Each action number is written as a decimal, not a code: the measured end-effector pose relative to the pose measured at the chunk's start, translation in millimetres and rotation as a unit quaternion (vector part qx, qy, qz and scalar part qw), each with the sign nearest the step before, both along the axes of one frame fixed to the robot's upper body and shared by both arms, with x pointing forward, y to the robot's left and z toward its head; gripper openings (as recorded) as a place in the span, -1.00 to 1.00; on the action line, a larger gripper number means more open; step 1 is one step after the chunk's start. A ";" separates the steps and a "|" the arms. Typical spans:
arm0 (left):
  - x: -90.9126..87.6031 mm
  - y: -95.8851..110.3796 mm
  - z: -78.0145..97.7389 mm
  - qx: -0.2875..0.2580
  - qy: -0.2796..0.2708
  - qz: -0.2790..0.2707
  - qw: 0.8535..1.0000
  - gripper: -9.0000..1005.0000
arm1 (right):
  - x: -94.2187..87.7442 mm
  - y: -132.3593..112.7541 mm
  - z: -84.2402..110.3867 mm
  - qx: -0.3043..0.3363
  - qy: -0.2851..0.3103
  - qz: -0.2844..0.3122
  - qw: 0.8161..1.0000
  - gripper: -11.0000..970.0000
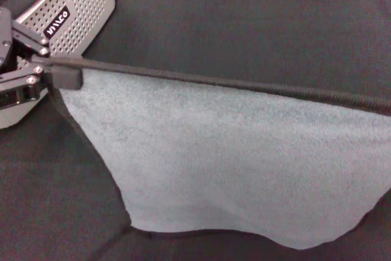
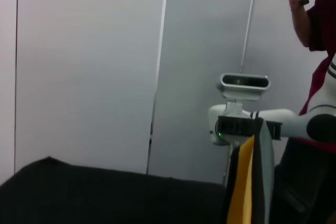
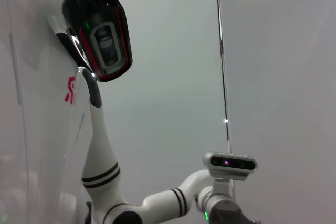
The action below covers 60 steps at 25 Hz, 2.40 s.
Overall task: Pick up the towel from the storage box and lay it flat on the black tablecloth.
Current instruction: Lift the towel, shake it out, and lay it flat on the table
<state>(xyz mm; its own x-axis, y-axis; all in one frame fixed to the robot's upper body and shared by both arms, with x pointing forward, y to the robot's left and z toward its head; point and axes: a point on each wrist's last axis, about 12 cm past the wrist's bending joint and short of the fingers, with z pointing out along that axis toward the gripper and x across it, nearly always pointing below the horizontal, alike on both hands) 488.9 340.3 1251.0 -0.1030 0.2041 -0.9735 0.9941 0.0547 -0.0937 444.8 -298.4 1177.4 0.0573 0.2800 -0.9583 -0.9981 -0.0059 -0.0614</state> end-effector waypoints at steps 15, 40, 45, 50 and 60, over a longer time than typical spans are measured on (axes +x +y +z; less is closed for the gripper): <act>-3.2 17.4 3.5 0.034 0.033 -0.009 0.999 -0.92 | -2.5 0.8 -10.3 -0.020 0.041 0.019 0.999 -0.96; 35.3 4.8 -19.5 0.076 0.073 0.021 0.994 -0.92 | 54.6 4.3 -1.8 -0.054 0.056 -0.036 0.996 -0.96; 38.7 2.6 -16.6 0.034 0.056 0.042 0.997 -0.92 | 78.1 10.2 28.5 -0.030 -0.002 -0.039 0.999 -0.96; 40.1 3.2 -17.7 -0.011 0.039 0.060 0.997 -0.92 | 103.2 25.0 65.6 -0.023 -0.067 -0.025 0.997 -0.96; 45.9 4.8 -32.1 -0.097 0.028 0.087 0.991 -0.77 | 133.5 34.9 122.7 -0.010 -0.166 -0.031 0.986 -0.96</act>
